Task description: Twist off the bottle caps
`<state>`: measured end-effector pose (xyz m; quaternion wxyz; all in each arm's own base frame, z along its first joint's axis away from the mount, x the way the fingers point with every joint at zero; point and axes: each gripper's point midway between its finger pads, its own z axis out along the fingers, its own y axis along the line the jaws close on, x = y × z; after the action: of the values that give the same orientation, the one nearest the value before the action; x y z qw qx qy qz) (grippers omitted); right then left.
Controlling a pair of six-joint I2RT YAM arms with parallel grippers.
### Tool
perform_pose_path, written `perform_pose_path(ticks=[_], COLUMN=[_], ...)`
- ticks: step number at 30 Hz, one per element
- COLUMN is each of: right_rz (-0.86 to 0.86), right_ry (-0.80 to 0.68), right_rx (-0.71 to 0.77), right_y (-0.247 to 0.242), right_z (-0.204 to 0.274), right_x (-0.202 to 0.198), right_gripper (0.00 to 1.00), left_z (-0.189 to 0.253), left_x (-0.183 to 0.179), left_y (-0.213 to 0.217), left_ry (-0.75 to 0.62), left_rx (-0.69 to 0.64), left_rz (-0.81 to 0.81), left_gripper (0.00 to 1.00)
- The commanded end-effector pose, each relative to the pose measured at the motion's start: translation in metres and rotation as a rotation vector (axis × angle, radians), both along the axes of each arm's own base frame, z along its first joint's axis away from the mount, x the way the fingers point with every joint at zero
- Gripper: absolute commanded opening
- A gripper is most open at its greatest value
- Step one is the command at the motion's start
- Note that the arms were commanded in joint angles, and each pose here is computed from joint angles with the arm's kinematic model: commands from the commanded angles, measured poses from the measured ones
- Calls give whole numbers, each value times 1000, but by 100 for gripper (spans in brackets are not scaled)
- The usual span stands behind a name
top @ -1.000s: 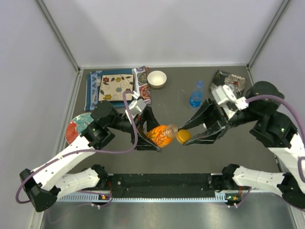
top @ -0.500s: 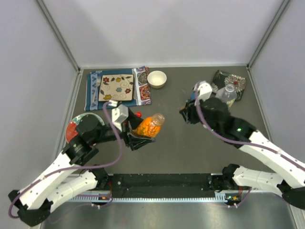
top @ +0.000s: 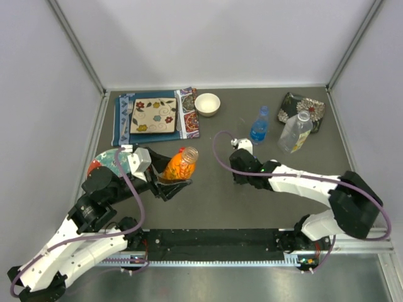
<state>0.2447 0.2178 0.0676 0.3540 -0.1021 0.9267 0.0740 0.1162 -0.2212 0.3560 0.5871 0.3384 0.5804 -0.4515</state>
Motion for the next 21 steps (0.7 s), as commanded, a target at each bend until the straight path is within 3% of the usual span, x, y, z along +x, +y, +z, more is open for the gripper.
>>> perform_pose_path(ticks=[1,10,17,21], right_rz=[-28,-34,-30,-42], right_ry=[10,75,101,56], right_rx=[44,-3,1,37], right_y=[16,15,10,14], right_z=[-18,-43,-46,-15], right_x=[11,7,-3,5], right_gripper=[0,2,47,59], left_z=[1,-5,-8,-11], left_x=[4,7,9,10], left_y=[6,6,2,-1], left_ry=[-25,-13,-3,5], left_rx=[-4,3,2,7], left_rz=[42,54,45,39], left_gripper=[40,41,42,42])
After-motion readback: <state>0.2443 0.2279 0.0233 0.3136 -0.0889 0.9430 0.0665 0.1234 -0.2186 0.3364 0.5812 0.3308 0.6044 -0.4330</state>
